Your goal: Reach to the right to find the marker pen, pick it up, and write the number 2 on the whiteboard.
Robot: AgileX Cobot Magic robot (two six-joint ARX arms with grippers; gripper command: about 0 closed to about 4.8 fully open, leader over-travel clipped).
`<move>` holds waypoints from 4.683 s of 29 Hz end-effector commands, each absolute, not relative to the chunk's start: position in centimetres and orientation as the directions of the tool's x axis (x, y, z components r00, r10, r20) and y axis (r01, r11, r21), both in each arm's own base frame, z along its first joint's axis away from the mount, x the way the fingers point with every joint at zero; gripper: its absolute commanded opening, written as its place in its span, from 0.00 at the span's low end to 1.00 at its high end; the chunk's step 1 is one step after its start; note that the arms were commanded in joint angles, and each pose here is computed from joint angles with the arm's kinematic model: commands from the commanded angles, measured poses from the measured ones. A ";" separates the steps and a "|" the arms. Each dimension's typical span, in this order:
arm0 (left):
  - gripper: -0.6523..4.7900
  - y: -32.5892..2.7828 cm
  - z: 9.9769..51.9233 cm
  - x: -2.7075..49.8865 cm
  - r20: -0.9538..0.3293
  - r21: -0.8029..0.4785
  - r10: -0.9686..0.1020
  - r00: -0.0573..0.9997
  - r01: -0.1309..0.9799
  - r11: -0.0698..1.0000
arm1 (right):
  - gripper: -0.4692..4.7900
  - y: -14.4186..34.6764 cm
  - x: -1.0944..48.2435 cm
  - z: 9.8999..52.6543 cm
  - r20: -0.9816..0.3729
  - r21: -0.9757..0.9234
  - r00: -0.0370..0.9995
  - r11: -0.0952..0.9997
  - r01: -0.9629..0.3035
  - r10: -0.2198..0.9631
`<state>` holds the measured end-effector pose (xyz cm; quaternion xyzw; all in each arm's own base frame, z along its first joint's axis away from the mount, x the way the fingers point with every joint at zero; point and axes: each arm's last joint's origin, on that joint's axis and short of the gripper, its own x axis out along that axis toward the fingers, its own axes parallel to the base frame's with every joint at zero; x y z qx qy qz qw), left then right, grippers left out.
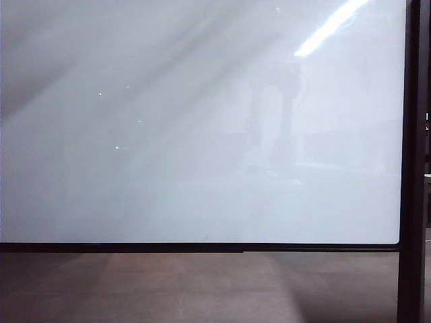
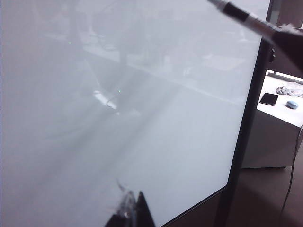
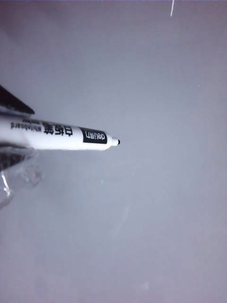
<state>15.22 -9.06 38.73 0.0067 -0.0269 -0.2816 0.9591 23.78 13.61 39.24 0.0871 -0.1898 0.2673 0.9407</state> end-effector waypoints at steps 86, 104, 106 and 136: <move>0.11 -9.0 38.8 15.1 0.047 0.029 -0.544 0.838 0.543 0.839 | 0.16 18.0 30.6 37.1 0.256 0.010 0.870 0.899 -0.438 0.421; 0.11 -9.0 38.8 15.1 0.046 0.029 -0.544 0.838 0.543 0.839 | 0.16 18.0 30.6 37.2 0.255 0.016 0.879 0.907 -0.421 0.403; 0.11 -9.0 38.8 15.1 0.046 0.029 -0.544 0.838 0.543 0.839 | 0.16 18.0 30.6 37.2 0.256 0.012 0.873 0.902 -0.432 0.415; 0.11 -9.0 38.8 15.1 0.046 0.029 -0.544 0.838 0.543 0.839 | 0.16 17.5 30.4 37.3 0.226 0.036 0.923 0.944 -0.327 0.311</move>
